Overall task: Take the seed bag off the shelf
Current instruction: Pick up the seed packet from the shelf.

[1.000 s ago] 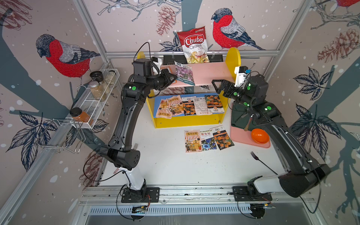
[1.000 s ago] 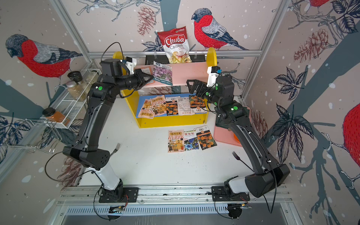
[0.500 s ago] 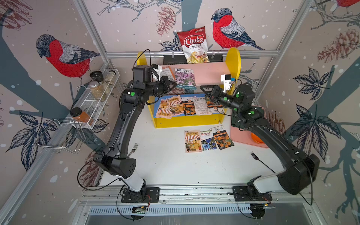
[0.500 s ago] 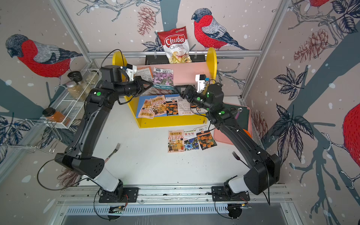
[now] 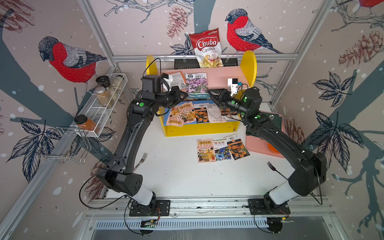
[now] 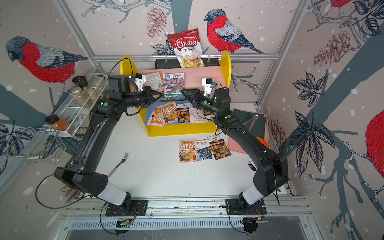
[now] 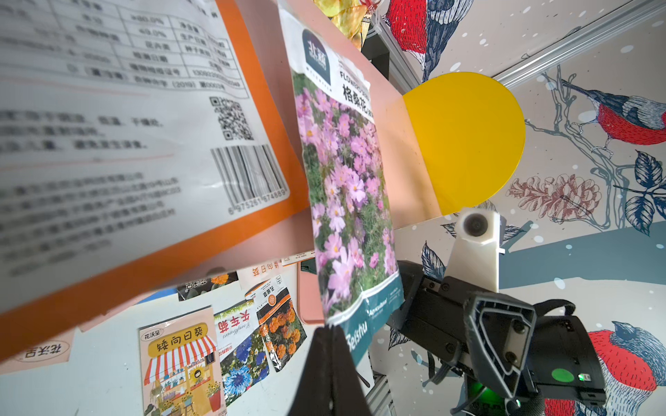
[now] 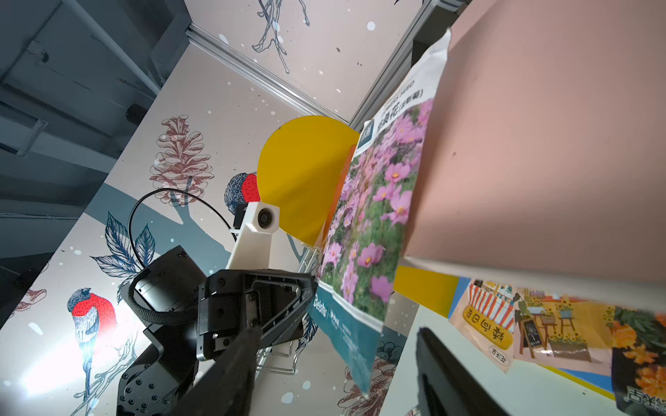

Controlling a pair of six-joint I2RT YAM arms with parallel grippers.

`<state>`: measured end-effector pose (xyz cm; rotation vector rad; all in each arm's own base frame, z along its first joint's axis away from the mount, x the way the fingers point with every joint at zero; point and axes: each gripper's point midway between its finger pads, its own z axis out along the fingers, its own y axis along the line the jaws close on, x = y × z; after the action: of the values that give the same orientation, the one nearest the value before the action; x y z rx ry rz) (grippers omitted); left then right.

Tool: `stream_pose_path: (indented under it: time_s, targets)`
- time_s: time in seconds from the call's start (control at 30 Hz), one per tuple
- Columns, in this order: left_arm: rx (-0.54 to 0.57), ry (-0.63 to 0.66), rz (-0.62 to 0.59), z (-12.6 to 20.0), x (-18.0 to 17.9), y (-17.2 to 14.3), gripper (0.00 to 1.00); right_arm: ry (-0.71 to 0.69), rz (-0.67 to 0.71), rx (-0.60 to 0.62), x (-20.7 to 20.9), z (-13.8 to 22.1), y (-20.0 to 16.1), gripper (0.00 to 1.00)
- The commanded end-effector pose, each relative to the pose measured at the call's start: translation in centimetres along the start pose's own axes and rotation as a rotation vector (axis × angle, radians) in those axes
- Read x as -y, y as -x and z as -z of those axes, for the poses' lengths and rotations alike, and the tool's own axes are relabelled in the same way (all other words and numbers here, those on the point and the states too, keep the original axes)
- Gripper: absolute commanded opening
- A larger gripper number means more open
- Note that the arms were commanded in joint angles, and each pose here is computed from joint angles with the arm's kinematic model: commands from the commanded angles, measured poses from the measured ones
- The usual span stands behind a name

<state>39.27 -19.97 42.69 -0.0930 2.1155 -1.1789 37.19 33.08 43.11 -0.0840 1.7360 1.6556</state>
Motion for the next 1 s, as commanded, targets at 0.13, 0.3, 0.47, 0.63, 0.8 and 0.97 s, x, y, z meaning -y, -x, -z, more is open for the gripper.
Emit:
stream_pose_path:
  time_s: [0.13, 0.3, 0.47, 0.63, 0.8, 0.97]
  targets:
    - [0.043, -0.032, -0.052, 0.1, 0.8, 0.9, 0.00, 0.079, -0.001, -0.013, -1.5, -0.8, 0.1, 0.58]
    - [0.043, -0.031, -0.051, 0.1, 0.8, 0.8, 0.00, 0.082, -0.007, -0.016, -1.3, -1.0, 0.0, 0.46]
    - [0.043, -0.032, -0.053, 0.1, 0.7, 0.8, 0.00, 0.085, -0.008, -0.021, -1.3, -1.1, -0.1, 0.35]
    - [0.042, -0.036, -0.053, 0.0, 0.6, 0.7, 0.00, 0.083, -0.009, -0.023, -1.2, -1.3, -0.1, 0.22]
    - [0.043, -0.040, -0.052, 0.0, 0.6, 0.5, 0.00, 0.081, -0.011, -0.026, -1.0, -1.4, -0.2, 0.12]
    - [0.053, -0.068, -0.059, 0.3, 1.2, 0.5, 0.00, 0.085, -0.007, -0.027, -1.1, -1.5, -0.1, 0.01]
